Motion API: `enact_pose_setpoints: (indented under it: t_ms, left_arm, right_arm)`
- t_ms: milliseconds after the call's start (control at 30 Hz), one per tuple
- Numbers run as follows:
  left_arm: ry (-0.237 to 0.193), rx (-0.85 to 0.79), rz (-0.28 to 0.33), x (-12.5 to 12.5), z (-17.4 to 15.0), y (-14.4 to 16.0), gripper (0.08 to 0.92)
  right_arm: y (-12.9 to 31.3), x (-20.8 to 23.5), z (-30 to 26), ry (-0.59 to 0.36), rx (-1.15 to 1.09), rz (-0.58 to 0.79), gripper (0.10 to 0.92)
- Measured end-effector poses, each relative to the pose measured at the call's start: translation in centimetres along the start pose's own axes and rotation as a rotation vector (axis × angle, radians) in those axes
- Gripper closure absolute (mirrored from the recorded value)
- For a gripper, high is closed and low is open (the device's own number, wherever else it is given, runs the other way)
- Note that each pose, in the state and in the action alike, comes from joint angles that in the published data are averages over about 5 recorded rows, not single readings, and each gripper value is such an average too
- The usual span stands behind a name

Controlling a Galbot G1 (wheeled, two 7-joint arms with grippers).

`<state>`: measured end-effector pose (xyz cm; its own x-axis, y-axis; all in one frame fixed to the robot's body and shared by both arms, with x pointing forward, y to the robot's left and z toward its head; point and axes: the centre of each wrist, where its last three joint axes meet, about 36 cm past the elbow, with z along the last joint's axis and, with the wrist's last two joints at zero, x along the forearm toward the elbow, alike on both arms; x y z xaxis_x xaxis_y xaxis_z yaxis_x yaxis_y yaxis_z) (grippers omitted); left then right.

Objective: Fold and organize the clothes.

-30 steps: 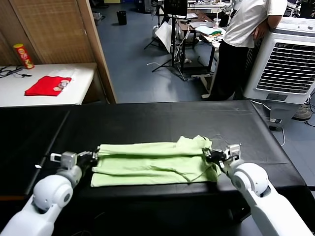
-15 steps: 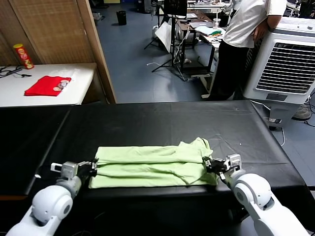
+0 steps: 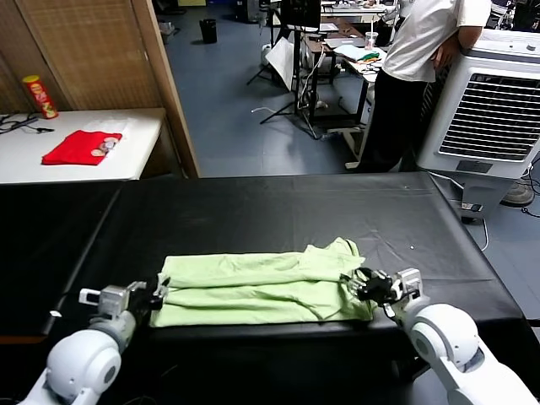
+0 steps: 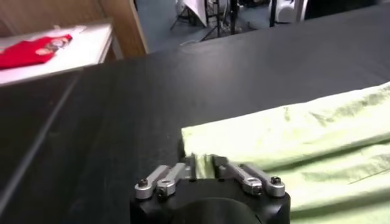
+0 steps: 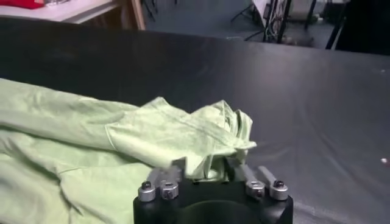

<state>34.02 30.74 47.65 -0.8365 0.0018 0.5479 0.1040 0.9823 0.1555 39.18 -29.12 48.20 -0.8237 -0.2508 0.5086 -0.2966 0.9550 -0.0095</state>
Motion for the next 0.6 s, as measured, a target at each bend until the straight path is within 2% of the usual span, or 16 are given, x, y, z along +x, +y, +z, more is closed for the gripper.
enact_pose_setpoints:
  t_ms: [100, 200, 400, 600]
  left_arm:
    - [-0.015, 0.022, -0.013, -0.4, -0.4, 0.5, 0.259]
    - [-0.029, 0.053, -0.018, -1.6, -0.9, 0.9, 0.209]
    - [-0.068, 0.119, 0.003, -4.3, -1.5, 1.1, 0.201]
    - [-0.05, 0.187, 0.032, -6.7, -1.3, 1.0, 0.201]
  right_arm:
    - [-0.2, -0.8, -0.4, -0.068, -0.011, 0.047, 0.225]
    - [-0.2, -2.3, -0.8, -0.114, -0.015, 0.078, 0.224]
    - [0.2, -5.6, -1.1, -0.12, -0.051, 0.086, 0.224]
    - [0.7, -8.7, -0.8, -0.084, -0.084, 0.073, 0.228]
